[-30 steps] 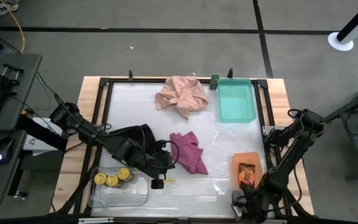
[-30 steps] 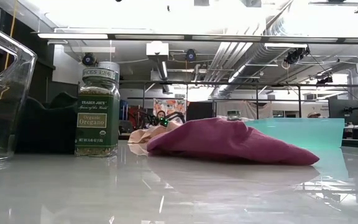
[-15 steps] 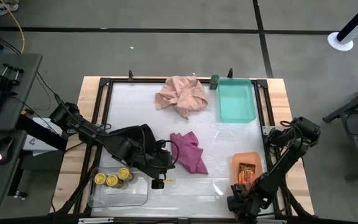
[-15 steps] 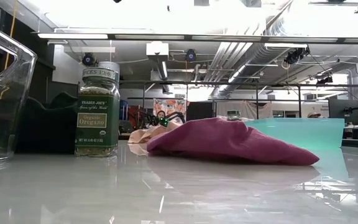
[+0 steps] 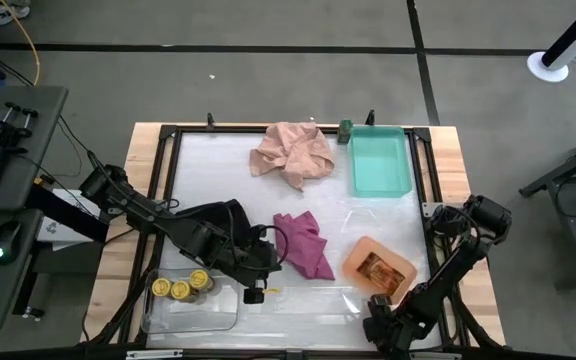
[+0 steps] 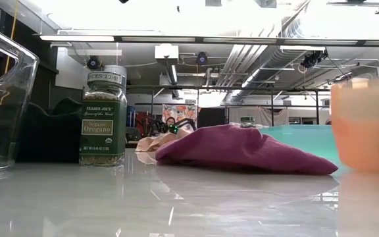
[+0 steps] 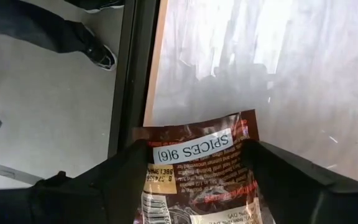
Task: Sort spices by type
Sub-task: Put the orange seasoning bag into the orange bin
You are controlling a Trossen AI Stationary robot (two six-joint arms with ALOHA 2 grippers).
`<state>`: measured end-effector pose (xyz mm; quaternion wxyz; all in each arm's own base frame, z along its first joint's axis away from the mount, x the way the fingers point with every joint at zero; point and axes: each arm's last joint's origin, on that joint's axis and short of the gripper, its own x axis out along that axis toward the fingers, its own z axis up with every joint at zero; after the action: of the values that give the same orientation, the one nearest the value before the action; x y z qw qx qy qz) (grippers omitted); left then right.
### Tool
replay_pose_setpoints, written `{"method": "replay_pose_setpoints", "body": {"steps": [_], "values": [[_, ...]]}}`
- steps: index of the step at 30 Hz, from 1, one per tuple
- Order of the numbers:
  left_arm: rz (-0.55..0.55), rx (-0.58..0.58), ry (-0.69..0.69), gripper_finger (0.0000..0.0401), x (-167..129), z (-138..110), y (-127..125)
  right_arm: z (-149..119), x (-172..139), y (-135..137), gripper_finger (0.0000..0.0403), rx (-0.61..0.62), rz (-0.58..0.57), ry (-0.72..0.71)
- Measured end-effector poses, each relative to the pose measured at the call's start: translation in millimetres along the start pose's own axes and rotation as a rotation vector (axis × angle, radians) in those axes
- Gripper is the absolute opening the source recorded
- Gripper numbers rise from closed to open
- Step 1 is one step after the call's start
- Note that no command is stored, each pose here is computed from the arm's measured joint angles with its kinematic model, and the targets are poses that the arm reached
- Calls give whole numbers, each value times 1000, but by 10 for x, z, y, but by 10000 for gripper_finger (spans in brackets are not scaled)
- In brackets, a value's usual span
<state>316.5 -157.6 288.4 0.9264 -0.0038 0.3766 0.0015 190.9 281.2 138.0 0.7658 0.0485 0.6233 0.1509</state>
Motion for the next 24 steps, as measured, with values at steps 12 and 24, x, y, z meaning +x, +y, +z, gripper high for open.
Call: {"method": "replay_pose_setpoints", "body": {"steps": [12,24], "values": [[-15,0,3,0,-6,1,-2,136,-145,130,58,-82,-15,-5],[-15,12,-22,0,-29,97,171,660,-1407,222,21,-25,-326,-246]]}}
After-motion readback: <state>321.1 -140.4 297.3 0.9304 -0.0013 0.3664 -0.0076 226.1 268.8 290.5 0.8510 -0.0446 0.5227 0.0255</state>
